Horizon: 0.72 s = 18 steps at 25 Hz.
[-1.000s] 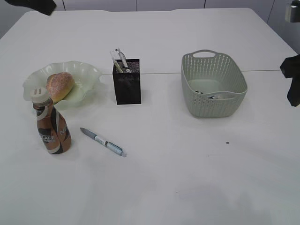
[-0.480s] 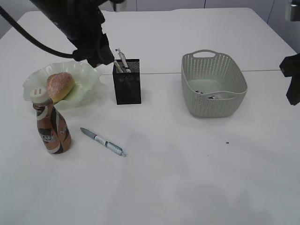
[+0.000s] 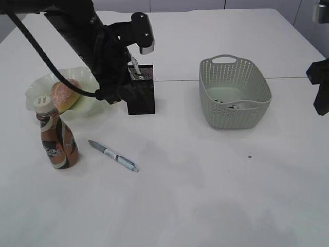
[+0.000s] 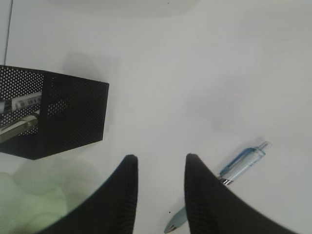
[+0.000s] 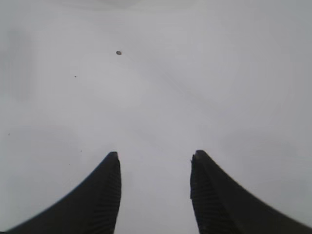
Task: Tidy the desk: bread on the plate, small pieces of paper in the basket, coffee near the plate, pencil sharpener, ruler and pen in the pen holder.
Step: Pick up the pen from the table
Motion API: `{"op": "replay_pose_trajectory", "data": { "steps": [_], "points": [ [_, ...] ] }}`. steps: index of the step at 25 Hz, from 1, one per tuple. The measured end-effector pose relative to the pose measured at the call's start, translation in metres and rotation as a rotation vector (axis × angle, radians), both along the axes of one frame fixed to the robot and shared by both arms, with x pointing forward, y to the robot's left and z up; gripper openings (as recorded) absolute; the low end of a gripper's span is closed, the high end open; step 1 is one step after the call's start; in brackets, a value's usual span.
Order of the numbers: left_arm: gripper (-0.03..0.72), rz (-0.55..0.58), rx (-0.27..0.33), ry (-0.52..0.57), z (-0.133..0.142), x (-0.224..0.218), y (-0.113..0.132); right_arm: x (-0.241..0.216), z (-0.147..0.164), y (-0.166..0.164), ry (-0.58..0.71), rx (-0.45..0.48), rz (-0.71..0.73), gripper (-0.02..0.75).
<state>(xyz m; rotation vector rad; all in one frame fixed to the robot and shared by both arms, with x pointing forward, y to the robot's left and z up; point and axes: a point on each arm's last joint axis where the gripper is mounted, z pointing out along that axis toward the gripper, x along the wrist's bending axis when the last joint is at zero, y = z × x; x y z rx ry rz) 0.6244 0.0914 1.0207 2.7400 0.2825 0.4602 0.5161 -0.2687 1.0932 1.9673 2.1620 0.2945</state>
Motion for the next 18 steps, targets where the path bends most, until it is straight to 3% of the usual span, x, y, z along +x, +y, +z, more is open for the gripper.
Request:
{"op": "replay_pose_trajectory", "data": {
  "steps": [5, 11, 13, 18],
  "points": [
    [0.228, 0.0, -0.009, 0.004, 0.0001, -0.0004, -0.0007, 0.0, 0.0, 0.0, 0.0, 0.0, 0.0, 0.345],
    [0.225, 0.016, -0.089, -0.015, 0.0031, 0.0016, -0.0065, 0.0013, 0.0004, 0.0002, -0.015, 0.002, 0.0, 0.345],
    [0.225, -0.035, -0.073, -0.041, 0.0035, 0.0021, -0.007, 0.0013, 0.0004, 0.0002, -0.015, 0.002, 0.0, 0.345],
    [0.225, -0.269, 0.049, -0.116, 0.0022, 0.0012, -0.0048, 0.002, 0.0006, 0.0002, -0.023, 0.003, 0.001, 0.345]
  ]
}}
